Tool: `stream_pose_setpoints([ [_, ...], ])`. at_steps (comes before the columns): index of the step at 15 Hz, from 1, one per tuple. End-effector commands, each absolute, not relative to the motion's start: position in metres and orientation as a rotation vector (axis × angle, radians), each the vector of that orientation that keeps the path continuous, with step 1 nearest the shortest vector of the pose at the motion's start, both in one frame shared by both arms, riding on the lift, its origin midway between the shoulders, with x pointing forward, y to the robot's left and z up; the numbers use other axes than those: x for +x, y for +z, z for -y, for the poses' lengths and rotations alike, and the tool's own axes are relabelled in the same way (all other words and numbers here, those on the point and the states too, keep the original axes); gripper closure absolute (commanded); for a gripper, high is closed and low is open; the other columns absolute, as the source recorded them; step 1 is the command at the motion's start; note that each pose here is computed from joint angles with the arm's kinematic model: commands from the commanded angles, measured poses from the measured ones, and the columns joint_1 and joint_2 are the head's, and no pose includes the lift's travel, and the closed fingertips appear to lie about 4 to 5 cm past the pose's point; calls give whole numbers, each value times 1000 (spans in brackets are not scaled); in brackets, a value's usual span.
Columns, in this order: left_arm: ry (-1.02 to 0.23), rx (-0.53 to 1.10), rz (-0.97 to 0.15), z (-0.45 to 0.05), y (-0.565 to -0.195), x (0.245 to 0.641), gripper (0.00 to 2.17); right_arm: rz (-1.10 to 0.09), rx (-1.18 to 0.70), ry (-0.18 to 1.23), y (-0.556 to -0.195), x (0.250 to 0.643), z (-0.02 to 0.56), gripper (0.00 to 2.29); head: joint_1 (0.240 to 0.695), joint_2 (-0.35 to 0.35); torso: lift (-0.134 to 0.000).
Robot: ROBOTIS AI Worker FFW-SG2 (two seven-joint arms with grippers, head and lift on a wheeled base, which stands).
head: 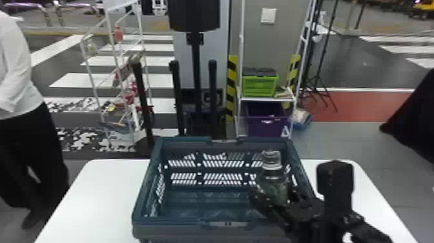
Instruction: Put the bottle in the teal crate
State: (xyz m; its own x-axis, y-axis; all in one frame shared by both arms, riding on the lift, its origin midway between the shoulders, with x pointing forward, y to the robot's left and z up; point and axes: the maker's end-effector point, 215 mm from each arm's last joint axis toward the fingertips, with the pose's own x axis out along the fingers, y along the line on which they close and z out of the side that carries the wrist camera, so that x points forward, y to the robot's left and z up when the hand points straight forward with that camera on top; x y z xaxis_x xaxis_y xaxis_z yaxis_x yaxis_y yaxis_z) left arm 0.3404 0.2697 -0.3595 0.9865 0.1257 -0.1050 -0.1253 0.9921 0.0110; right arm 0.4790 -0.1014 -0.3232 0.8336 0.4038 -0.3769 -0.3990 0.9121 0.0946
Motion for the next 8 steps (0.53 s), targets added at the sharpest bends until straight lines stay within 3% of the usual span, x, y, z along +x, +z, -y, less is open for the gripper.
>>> stream_pose_setpoints([
  [1,128,2,-104,-270,-359,341,140,-516,-5,451,-336,483,89,2040,499,0,0],
  [8,125,2,-106,-268,-361,341,140,-727,-51,505,-368,515,57,2040,499,0,0],
])
